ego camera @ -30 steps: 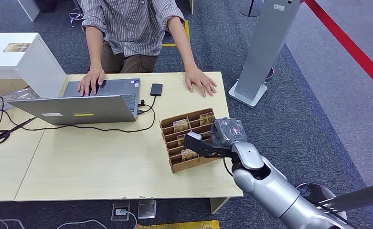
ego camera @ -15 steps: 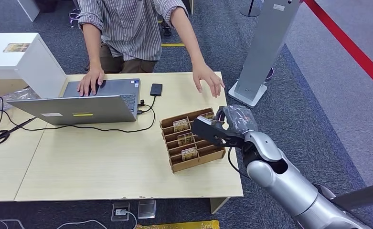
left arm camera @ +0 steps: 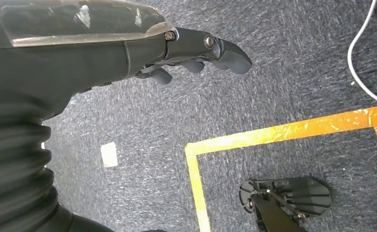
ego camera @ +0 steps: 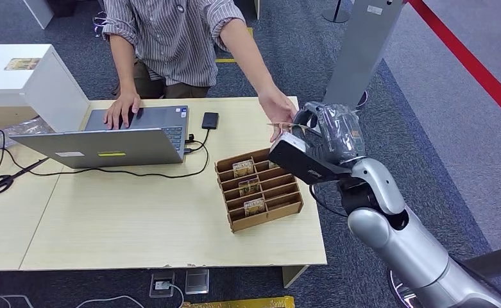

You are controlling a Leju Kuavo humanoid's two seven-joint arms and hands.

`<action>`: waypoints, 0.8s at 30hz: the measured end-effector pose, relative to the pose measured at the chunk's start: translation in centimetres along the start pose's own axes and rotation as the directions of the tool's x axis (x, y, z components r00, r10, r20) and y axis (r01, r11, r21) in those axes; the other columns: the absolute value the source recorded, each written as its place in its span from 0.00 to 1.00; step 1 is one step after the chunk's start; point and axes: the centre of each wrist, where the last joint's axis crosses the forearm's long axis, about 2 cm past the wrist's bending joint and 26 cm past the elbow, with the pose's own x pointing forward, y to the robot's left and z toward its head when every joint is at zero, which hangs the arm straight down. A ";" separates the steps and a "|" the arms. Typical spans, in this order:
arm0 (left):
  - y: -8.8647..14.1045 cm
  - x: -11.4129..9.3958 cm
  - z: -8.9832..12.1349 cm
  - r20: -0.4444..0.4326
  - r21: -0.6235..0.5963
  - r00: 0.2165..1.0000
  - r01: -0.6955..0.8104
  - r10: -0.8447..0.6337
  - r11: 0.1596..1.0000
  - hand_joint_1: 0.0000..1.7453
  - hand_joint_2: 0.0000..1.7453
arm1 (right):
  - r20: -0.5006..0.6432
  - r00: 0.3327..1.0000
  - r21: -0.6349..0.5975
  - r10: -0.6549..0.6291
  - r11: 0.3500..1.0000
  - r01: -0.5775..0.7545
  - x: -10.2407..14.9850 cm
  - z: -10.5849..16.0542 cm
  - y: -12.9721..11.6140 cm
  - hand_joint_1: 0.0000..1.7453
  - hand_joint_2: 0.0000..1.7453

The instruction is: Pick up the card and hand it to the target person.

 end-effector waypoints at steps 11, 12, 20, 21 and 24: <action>0.0 0.2 0.0 0.003 0.002 1.000 -0.001 0.001 1.000 0.00 1.00 | 0.038 0.997 -0.208 0.063 0.977 -0.054 -1.4 0.3 3.0 0.83 1.00; 0.0 0.2 0.0 0.002 0.002 1.000 -0.001 0.001 1.000 0.00 1.00 | 0.038 0.997 -0.207 0.070 0.977 -0.060 -1.5 0.4 3.2 0.83 1.00; 0.0 0.2 0.0 0.001 0.000 1.000 -0.002 0.002 1.000 0.00 1.00 | 0.039 0.996 -0.186 0.083 0.980 -0.074 -1.2 0.5 4.8 0.21 1.00; 0.0 0.1 0.0 0.001 -0.001 1.000 -0.001 0.001 1.000 0.00 1.00 | 0.038 0.996 -0.184 0.081 0.980 -0.072 -1.2 0.5 4.9 0.00 1.00; 0.0 0.1 0.0 0.001 -0.004 1.000 -0.002 0.002 1.000 0.00 0.25 | 0.031 0.997 -0.181 0.072 0.981 -0.065 -1.1 0.6 5.2 0.00 1.00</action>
